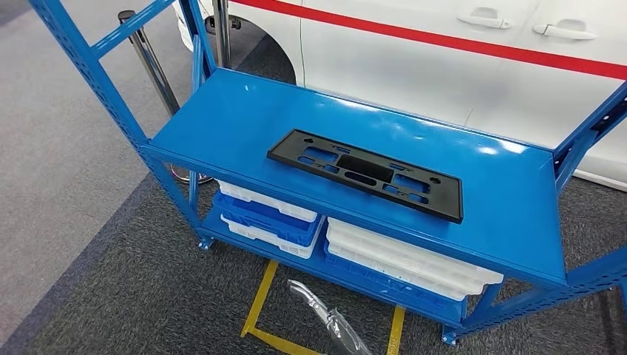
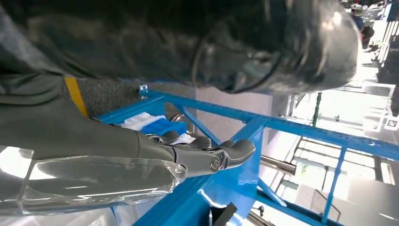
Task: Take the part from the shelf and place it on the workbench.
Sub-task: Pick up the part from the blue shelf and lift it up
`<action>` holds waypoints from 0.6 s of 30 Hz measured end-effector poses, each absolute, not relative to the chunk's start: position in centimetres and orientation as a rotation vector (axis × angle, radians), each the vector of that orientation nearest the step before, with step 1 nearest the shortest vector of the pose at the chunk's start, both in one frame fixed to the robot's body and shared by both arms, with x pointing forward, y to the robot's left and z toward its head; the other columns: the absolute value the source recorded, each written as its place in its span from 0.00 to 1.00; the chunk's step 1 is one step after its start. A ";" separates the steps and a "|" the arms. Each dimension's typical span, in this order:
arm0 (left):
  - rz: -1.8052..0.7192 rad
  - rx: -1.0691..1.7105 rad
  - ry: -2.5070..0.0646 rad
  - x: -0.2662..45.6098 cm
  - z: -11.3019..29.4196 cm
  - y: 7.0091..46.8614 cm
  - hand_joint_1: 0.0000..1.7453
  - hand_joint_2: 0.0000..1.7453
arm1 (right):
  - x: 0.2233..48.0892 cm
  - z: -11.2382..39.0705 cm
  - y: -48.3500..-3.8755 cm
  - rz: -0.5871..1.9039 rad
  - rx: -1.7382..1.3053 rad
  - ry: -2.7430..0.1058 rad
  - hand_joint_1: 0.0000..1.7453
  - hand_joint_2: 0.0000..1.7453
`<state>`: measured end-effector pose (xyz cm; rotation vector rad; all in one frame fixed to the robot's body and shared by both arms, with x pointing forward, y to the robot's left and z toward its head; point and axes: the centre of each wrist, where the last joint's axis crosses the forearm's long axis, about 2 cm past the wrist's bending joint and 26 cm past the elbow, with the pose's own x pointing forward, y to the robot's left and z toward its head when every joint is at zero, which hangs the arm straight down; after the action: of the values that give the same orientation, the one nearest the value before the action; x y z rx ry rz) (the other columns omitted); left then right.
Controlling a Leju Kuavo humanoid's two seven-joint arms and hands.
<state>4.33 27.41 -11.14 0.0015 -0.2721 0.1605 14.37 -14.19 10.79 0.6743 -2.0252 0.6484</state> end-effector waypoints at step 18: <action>0.158 0.003 -0.272 4.3 -11.1 27.5 0.00 0.00 | 14.5 11.0 -13.8 0.637 0.681 -2.035 0.00 0.00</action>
<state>4.33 27.50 -11.15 0.0028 -0.2722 0.1577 14.47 -13.83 10.99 0.6806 -2.0349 0.6370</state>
